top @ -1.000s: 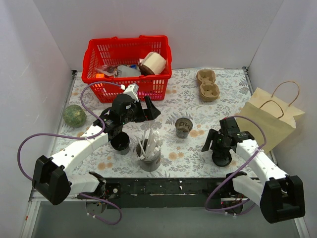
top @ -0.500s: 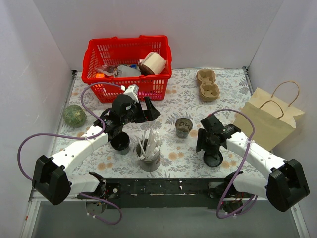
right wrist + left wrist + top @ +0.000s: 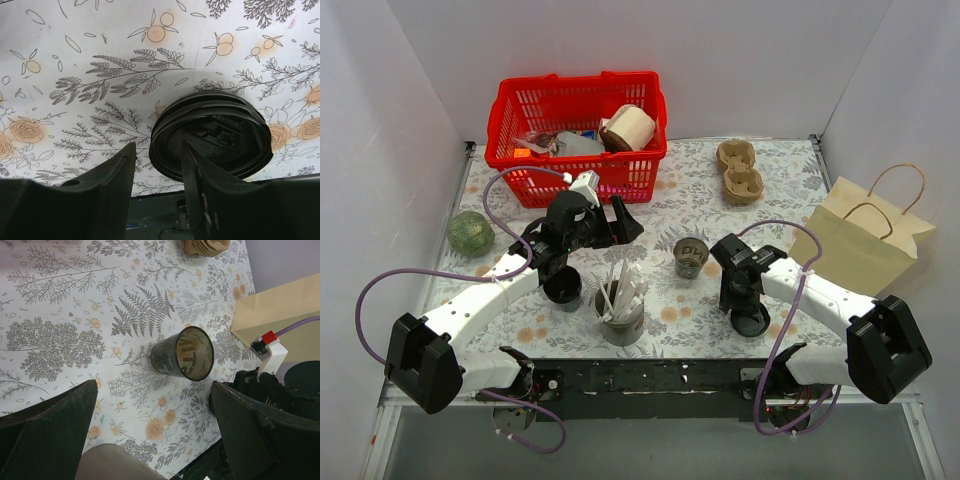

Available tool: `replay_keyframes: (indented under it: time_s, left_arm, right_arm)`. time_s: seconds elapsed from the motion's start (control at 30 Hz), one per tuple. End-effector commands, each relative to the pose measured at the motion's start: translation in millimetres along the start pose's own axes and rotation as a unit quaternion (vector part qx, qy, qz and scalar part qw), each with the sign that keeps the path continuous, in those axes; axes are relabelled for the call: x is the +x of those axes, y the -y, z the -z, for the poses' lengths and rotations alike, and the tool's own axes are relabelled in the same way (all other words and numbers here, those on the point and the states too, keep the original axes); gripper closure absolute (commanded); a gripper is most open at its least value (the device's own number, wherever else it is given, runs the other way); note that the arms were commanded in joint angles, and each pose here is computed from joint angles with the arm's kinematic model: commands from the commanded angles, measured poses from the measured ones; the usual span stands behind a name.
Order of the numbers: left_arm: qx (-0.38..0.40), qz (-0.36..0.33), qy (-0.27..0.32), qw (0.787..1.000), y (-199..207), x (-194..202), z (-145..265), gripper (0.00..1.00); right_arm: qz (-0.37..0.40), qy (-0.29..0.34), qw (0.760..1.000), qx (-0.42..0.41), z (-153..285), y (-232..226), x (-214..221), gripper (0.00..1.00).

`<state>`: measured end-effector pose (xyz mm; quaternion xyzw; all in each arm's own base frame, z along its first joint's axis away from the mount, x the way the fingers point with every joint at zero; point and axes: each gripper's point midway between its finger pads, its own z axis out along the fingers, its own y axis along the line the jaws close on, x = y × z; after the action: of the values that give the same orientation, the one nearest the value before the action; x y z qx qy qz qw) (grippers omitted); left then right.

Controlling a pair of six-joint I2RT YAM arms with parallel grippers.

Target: Pack the takeout coffee

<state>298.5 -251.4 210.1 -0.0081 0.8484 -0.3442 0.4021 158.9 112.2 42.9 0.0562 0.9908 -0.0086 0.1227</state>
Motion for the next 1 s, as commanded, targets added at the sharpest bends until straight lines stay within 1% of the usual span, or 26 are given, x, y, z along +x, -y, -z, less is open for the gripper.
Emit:
replay_keyframes:
  time_s: [0.0, 0.13, 0.27, 0.57, 0.7, 0.97]
  left_arm:
    - [-0.001, -0.005, 0.015, 1.000, 2.2, -8.6, 4.7, 0.02]
    - [0.000, -0.006, 0.018, 1.000, 3.2, -10.1, 6.2, 0.02]
    - [0.000, -0.006, 0.018, 1.000, 2.8, -10.0, 6.4, 0.02]
    - [0.006, -0.007, 0.017, 1.000, 5.8, -10.1, 8.0, 0.02]
    - [0.008, -0.008, 0.019, 1.000, 6.9, -11.4, 9.6, 0.02]
    - [0.007, -0.007, 0.019, 1.000, 6.2, -10.7, 10.4, 0.02]
  right_arm:
    - [-0.014, 0.013, 0.999, 0.050, 5.0, 8.9, -7.6, 0.52]
    - [-0.012, 0.015, 0.998, 0.053, 5.7, 5.0, -9.5, 0.59]
    - [-0.009, 0.016, 0.998, 0.054, 6.3, 4.5, -9.5, 0.70]
    - [-0.013, 0.017, 0.998, 0.057, 4.5, 6.4, -8.4, 0.86]
    - [-0.013, 0.013, 0.998, 0.058, 2.4, 7.9, -5.0, 0.88]
    - [-0.015, 0.008, 0.998, 0.066, -1.3, 10.9, -1.4, 0.85]
